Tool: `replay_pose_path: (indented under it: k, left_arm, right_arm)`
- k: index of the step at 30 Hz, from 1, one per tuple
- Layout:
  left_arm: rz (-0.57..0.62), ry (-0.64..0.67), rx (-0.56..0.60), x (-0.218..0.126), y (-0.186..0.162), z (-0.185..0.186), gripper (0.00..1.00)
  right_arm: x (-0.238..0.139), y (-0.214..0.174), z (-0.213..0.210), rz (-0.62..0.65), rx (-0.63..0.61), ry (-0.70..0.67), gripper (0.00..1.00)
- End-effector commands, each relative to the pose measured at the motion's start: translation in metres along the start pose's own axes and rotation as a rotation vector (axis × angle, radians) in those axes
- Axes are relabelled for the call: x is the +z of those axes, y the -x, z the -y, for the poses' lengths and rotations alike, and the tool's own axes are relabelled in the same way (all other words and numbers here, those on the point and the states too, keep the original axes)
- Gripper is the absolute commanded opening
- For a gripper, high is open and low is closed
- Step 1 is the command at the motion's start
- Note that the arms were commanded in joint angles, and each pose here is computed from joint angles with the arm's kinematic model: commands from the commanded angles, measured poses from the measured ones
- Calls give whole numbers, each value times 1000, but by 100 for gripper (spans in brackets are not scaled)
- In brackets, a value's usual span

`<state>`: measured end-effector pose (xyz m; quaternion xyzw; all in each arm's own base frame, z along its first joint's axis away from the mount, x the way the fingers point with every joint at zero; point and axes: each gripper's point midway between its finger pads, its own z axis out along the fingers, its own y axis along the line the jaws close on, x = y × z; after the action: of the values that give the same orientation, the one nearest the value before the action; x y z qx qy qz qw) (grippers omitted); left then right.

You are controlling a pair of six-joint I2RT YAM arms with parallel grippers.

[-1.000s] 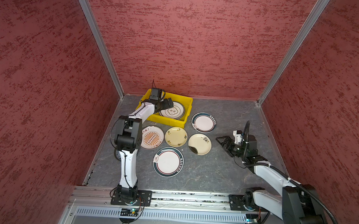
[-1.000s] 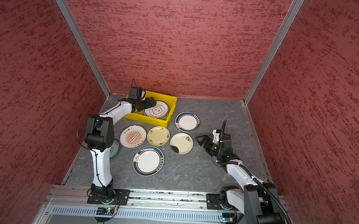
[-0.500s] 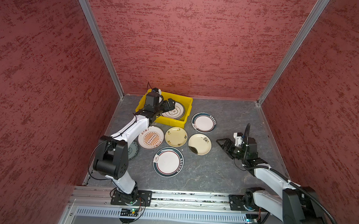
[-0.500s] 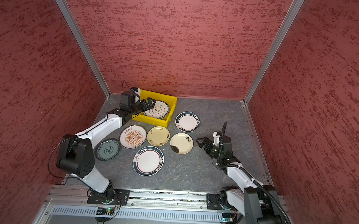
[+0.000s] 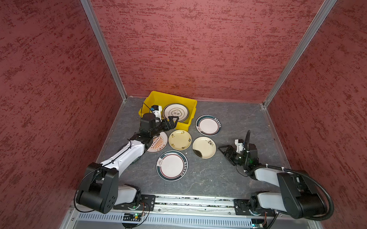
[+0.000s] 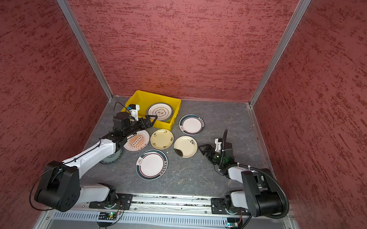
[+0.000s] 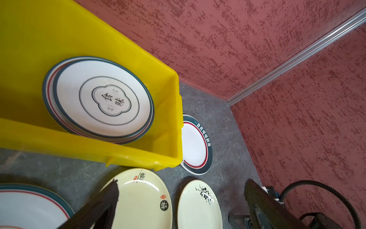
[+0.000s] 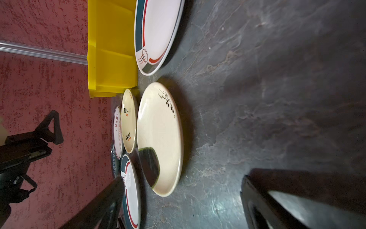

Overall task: Place the plates into the plastic bin on the countertop
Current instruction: 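Open left gripper and withdraw from bin while right gripper approaches grape-pattern plate, then pinch the small cream grape-pattern plate rim and tilt it upright with right gripper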

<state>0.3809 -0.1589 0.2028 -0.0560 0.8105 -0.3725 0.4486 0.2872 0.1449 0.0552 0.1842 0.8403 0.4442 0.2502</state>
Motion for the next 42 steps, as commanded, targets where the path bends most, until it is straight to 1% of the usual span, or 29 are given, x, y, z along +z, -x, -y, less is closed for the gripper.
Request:
replay_pose_path:
  k: [1, 3, 5, 6, 8, 12, 15, 20, 25, 33, 42]
  left_arm:
    - [-7, -89, 6, -6, -10, 16, 99]
    - [-47, -90, 16, -7, -27, 11, 99]
    - [-77, -86, 41, -6, -43, 6, 99]
    - [-86, -86, 54, -6, -49, 4, 99]
    - [-93, -91, 65, -4, -59, 1, 99]
    - [-89, -78, 44, -3, -69, -11, 99]
    - [-90, -83, 50, -2, -70, -10, 99]
    - [-59, -59, 66, -3, -64, -11, 99]
    - [-67, -31, 79, -3, -66, -17, 99]
    - [-75, -29, 88, -2, -69, -19, 99]
    - [-87, -11, 72, 0, -70, -25, 99]
  right_arm:
    - [8, 13, -19, 25, -43, 49, 91]
    - [12, 13, -17, 17, -41, 45, 88]
    - [15, 13, -15, 10, -45, 40, 88]
    - [18, 11, -8, -1, -34, 16, 87]
    - [20, 8, -3, -13, -23, 5, 85]
    - [22, 4, 3, -15, -3, -1, 84]
    - [28, 1, 4, -37, 0, 1, 82]
    - [34, -2, -5, -62, 8, 41, 80]
    - [37, 0, -3, -65, -2, 15, 77]
    - [40, -1, -2, -71, -4, 4, 73]
    - [48, -10, -3, -105, -18, -3, 73]
